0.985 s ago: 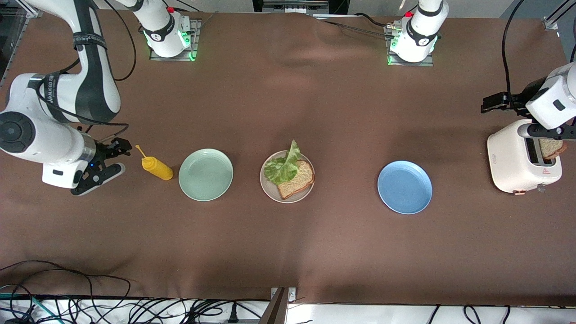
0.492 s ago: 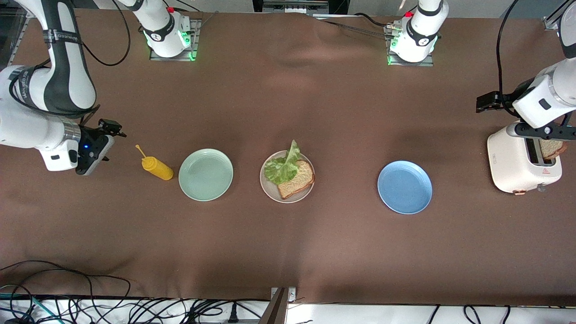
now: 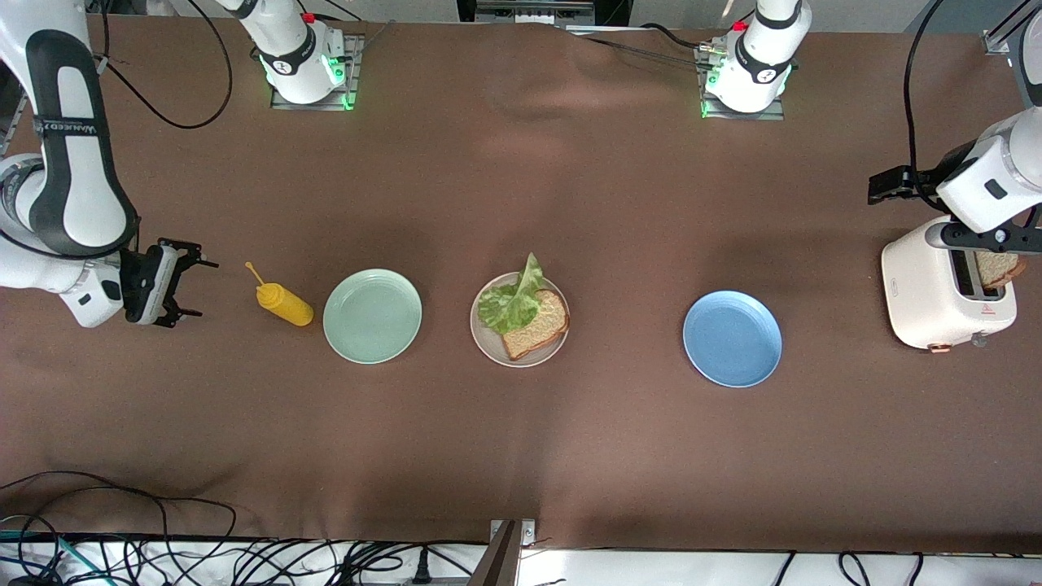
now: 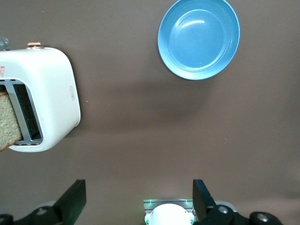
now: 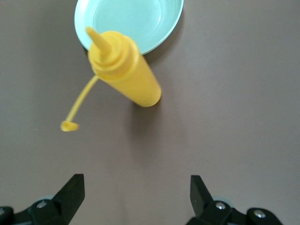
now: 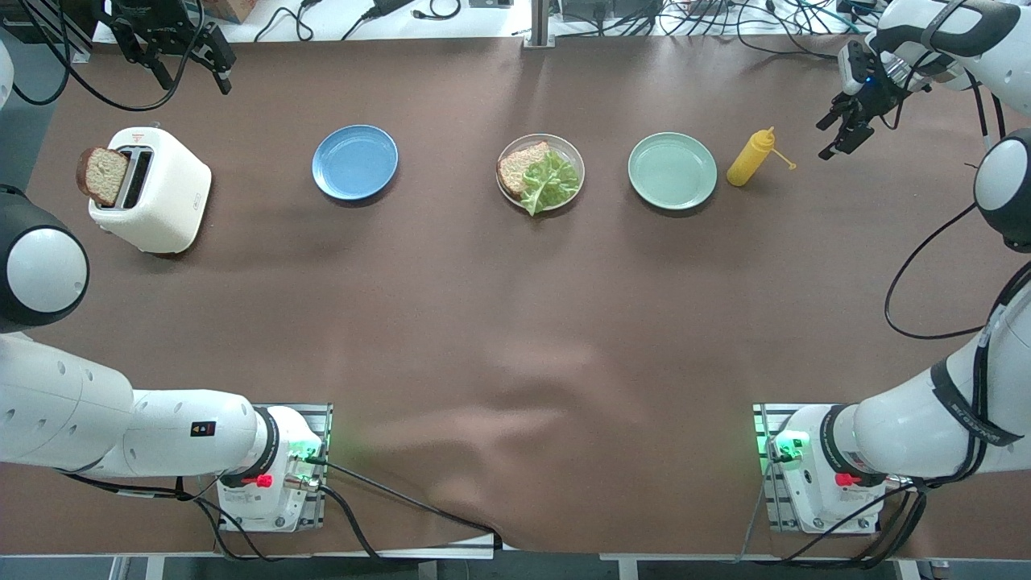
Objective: Make sandwich on beige plate with both arms
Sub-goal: 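Lower the right gripper around the mustard bottle and close it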
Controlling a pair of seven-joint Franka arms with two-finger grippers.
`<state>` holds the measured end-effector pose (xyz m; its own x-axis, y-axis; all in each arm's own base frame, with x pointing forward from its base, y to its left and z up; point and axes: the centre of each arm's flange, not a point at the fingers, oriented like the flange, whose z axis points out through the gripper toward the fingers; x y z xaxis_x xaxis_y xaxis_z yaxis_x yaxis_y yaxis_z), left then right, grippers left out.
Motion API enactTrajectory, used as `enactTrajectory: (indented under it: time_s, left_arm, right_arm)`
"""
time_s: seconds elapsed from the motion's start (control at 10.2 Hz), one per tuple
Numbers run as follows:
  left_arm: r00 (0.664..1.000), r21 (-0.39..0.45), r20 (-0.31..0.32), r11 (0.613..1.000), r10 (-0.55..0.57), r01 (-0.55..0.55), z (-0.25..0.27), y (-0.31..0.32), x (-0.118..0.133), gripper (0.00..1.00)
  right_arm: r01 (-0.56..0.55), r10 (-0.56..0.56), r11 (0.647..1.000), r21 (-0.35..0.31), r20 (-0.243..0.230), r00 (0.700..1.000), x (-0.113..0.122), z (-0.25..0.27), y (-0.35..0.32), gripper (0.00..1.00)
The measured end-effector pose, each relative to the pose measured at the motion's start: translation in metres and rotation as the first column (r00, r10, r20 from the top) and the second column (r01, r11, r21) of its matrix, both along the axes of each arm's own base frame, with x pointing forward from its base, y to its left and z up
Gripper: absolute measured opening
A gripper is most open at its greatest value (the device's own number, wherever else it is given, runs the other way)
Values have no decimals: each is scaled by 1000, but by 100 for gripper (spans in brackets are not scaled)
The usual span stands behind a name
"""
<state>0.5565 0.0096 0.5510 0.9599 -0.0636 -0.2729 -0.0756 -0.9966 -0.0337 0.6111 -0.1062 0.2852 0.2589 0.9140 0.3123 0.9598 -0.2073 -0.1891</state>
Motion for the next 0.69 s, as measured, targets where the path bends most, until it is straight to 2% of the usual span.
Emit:
enactTrajectory:
  time_s: [0.2, 0.39, 0.69]
  left_arm:
    - [1000, 0, 27, 1000, 3, -3, 12, 2, 2, 100]
    - [999, 1, 38, 1000, 6, -6, 17, 3, 3, 100]
    - [999, 1, 38, 1000, 17, -17, 17, 9, 3, 100]
  right_arm:
    - [-95, 88, 991, 91, 78, 993, 15, -29, -1, 100]
    - [-163, 137, 971, 178, 148, 979, 18, -63, 2, 100]
    - [-191, 151, 958, 213, 191, 970, 21, -71, 6, 100]
